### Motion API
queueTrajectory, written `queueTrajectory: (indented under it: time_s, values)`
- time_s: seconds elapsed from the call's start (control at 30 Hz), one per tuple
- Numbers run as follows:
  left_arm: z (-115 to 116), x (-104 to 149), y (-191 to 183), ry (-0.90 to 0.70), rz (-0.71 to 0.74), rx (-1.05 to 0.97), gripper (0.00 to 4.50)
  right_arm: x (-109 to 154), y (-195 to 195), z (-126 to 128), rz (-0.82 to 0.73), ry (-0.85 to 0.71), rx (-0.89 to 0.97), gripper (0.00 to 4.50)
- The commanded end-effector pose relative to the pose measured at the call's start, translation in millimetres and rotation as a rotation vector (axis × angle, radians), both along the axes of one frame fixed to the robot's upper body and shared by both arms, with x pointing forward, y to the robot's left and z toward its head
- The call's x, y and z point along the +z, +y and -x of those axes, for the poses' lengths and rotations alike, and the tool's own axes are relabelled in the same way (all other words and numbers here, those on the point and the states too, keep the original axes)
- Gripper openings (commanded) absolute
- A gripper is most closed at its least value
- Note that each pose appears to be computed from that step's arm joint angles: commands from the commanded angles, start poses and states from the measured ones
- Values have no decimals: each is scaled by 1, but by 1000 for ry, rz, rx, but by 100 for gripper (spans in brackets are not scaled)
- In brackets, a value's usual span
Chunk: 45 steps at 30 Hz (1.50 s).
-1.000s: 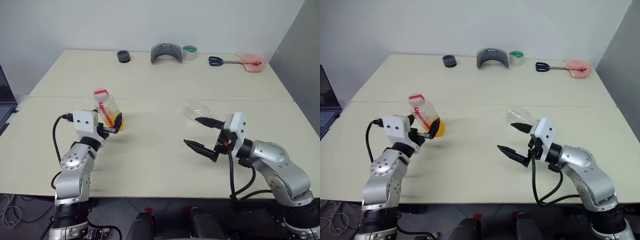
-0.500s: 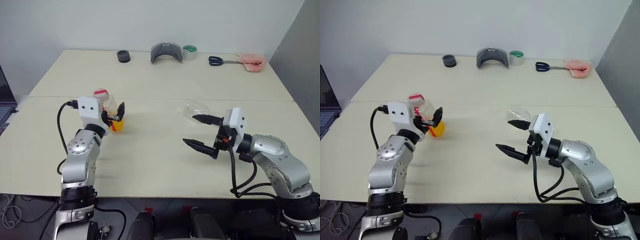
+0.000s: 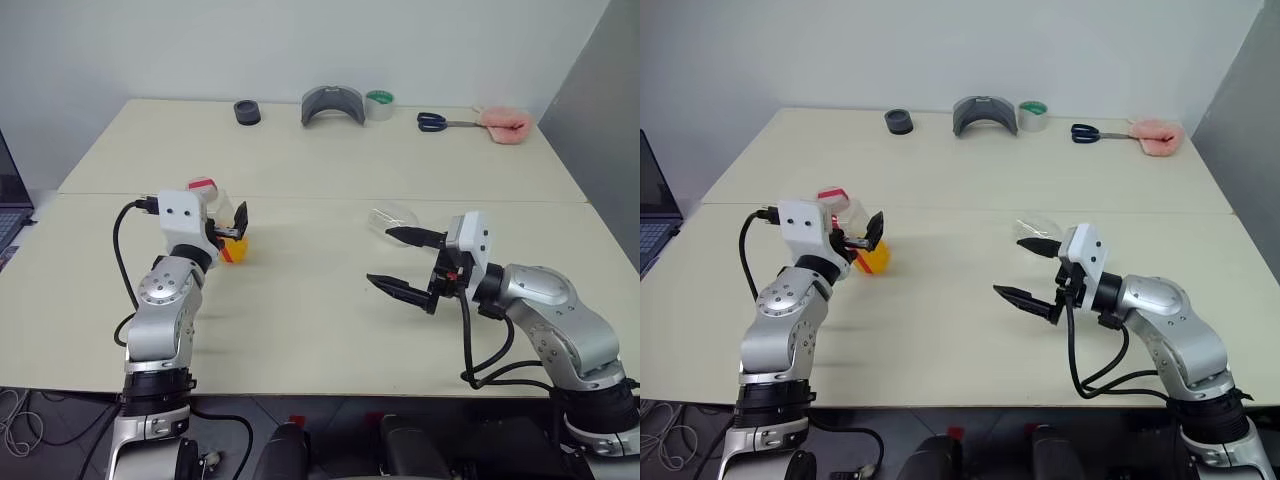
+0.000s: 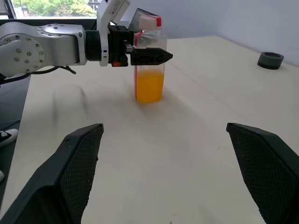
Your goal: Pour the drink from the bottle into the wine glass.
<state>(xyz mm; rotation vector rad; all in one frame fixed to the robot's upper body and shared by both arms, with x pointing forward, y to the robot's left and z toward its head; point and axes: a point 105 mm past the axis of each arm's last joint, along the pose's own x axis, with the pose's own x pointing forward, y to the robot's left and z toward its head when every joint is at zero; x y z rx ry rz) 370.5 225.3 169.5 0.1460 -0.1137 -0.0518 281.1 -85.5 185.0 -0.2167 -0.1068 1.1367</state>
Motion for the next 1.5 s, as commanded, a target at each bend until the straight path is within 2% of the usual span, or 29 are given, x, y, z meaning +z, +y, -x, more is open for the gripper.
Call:
queueTrajectory:
  time_s: [0.03, 0.1, 0.2, 0.4, 0.47, 0.7, 0.8, 0.93, 1.2, 1.33, 1.5]
  values:
    - [0, 13, -1, -40, -22, -2, 449, 10, -2, 2, -3, -38, 13, 450]
    - [-1, 12, -1, -33, -18, 4, 449, 11, -2, 2, -2, -38, 12, 450]
    - [-1, 8, 6, -16, -24, 40, 394, 11, -2, 2, -3, -38, 11, 450]
    - [-1, 5, 9, -6, -34, 50, 209, 11, -2, 2, -2, -38, 13, 450]
    - [-1, 5, 9, -6, -35, 49, 185, 11, -1, 1, -2, -39, 13, 450]
    - [0, 8, 1, -31, 0, -2, 184, 15, 0, 0, -11, -52, 8, 450]
    - [4, 13, -18, -52, 54, -131, 184, 22, -1, 3, -32, -63, -2, 450]
    - [10, 21, -56, -37, 86, -398, 183, 40, -5, 8, -71, -80, -32, 450]
    - [32, 28, -130, 41, -30, -986, 182, 58, 5, 12, -81, -53, -170, 450]
    - [34, 29, -153, 14, -137, -1131, 182, 56, 16, 9, -54, -70, -216, 450]
    - [37, 25, -174, -5, -166, -1267, 182, 59, 21, -3, -72, -83, -301, 450]
